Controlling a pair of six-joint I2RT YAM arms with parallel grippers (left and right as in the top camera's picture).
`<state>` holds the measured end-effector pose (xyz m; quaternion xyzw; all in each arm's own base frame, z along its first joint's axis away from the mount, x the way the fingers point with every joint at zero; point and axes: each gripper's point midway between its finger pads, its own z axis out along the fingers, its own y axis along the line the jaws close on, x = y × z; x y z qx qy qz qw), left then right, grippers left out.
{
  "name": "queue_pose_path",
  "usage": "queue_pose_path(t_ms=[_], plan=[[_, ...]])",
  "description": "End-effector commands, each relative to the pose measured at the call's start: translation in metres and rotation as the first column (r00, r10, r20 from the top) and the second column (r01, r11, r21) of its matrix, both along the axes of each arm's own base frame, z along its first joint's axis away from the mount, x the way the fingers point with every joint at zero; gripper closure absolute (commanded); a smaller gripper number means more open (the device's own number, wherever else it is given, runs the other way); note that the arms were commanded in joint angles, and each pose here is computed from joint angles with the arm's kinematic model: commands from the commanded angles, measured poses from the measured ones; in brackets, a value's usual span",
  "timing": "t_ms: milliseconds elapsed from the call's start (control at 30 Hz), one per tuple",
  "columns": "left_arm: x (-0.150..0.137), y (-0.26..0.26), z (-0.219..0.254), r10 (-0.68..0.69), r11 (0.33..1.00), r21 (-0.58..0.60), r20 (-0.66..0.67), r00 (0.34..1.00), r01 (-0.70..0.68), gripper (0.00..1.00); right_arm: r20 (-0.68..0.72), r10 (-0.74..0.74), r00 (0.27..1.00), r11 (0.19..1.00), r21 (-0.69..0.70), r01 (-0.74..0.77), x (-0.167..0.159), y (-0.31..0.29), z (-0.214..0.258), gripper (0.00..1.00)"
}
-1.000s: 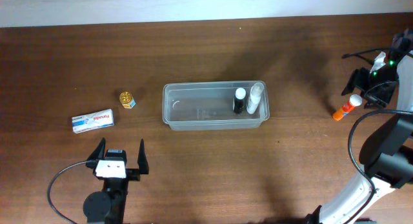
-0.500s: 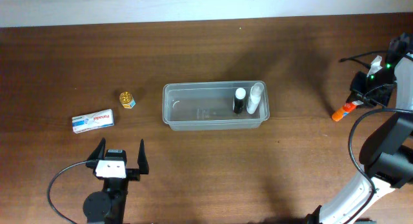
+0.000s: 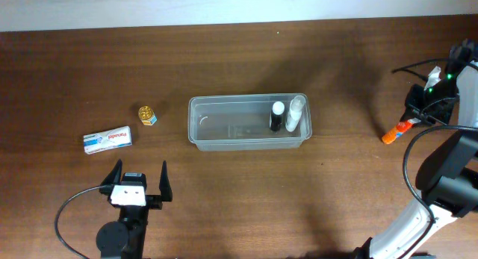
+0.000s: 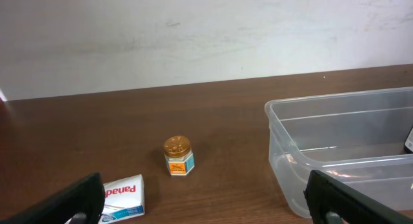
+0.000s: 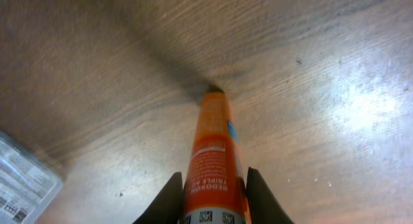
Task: Pack container
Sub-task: 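Lower the right gripper and close it on the orange tube, then lift the orange tube and carry it left over the container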
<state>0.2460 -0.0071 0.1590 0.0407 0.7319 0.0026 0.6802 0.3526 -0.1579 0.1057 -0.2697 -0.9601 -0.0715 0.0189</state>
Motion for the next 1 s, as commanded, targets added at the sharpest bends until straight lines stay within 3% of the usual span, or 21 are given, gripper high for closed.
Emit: queue_pose_path(t_ms=[0, 333, 500, 967], plan=[[0.000, 0.002, -0.001, 0.008, 1.000, 0.020, 0.003, 1.000, -0.008, 0.01, 0.066, 0.038, 0.997, 0.999, -0.012, -0.037, 0.019, 0.009, 0.025, 0.82], [0.000, 0.002, -0.001, 0.008, 1.000, 0.020, 0.003, 1.000, -0.008, 0.01, 0.209, 0.237, 0.949, 0.971, -0.094, -0.222, 0.047, 0.080, 0.120, 0.82], [0.000, 0.002, -0.001, 0.008, 1.000, 0.020, 0.003, 1.000, -0.008, 0.01, 0.347, 0.336, 0.876, 0.941, -0.154, -0.300, 0.054, 0.134, 0.176, 0.81], [0.000, 0.002, -0.001, 0.008, 1.000, 0.019, 0.003, 1.000, -0.008, 0.01, 0.522, 0.533, 0.666, 0.837, -0.214, -0.503, 0.004, 0.252, 0.253, 0.81]])
